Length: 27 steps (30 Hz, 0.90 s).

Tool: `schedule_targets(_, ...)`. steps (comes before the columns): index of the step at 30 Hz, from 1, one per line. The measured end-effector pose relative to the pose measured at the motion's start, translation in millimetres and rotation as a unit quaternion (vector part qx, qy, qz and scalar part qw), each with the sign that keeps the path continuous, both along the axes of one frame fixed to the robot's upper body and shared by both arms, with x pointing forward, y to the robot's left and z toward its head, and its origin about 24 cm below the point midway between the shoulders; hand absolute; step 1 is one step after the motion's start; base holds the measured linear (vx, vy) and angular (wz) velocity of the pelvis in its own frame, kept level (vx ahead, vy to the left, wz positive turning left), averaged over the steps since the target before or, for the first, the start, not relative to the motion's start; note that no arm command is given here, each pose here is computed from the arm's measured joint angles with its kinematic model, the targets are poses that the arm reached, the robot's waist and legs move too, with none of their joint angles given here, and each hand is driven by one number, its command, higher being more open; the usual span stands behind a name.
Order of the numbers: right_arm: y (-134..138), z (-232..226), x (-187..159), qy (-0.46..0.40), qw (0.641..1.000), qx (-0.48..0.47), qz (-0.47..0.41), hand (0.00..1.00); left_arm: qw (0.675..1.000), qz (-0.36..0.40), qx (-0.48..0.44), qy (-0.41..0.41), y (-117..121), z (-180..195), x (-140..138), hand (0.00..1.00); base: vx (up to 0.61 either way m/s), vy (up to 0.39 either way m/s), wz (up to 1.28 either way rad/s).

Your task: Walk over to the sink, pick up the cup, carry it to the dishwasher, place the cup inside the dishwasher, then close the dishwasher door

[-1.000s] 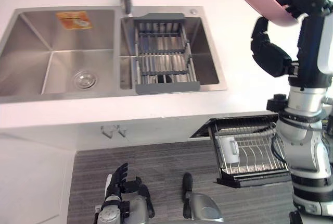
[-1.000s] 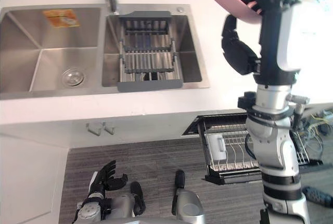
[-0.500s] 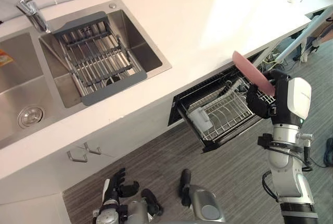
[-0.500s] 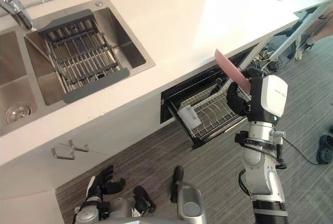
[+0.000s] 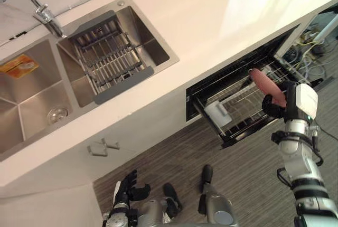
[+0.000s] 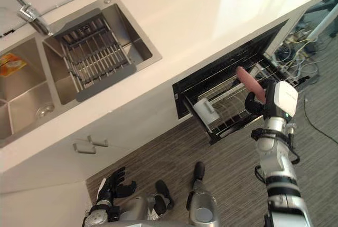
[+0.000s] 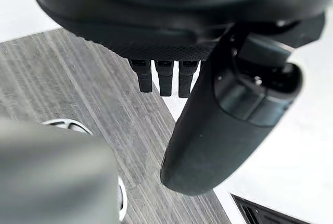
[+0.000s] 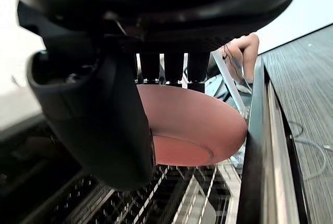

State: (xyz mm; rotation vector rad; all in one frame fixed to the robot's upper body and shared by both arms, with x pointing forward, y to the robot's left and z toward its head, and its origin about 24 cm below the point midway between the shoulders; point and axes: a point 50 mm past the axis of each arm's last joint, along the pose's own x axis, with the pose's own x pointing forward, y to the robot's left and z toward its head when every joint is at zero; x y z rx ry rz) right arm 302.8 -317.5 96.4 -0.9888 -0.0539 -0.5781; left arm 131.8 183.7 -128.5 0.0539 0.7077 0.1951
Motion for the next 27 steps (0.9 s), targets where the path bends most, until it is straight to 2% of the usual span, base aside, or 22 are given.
schedule_targets(3,0,0,10,0.008,1.000,0.018,-0.005,0.30,1.000,0.002,0.003,-0.013,-1,3,9,0.90,-0.04,0.080,0.04)
schedule_targets(4,0,1,13,0.009,1.000,0.022,-0.003,0.90,1.000,0.004,0.002,-0.020,-1,5,12,0.90,0.01,0.056,0.02)
schedule_targets(16,-4,27,25,-0.030,0.998,0.050,-0.010,0.90,0.999,0.007,-0.002,-0.049,-7,13,28,0.90,0.03,0.053,0.02)
schedule_targets(24,19,70,3,-0.184,0.977,0.089,0.055,0.90,0.998,0.008,-0.003,-0.058,-8,16,34,0.90,0.02,0.040,0.01)
schedule_targets(27,21,72,-11,-0.209,0.969,0.105,0.079,0.90,0.998,0.006,-0.001,-0.056,-6,16,34,0.90,0.03,0.052,0.00)
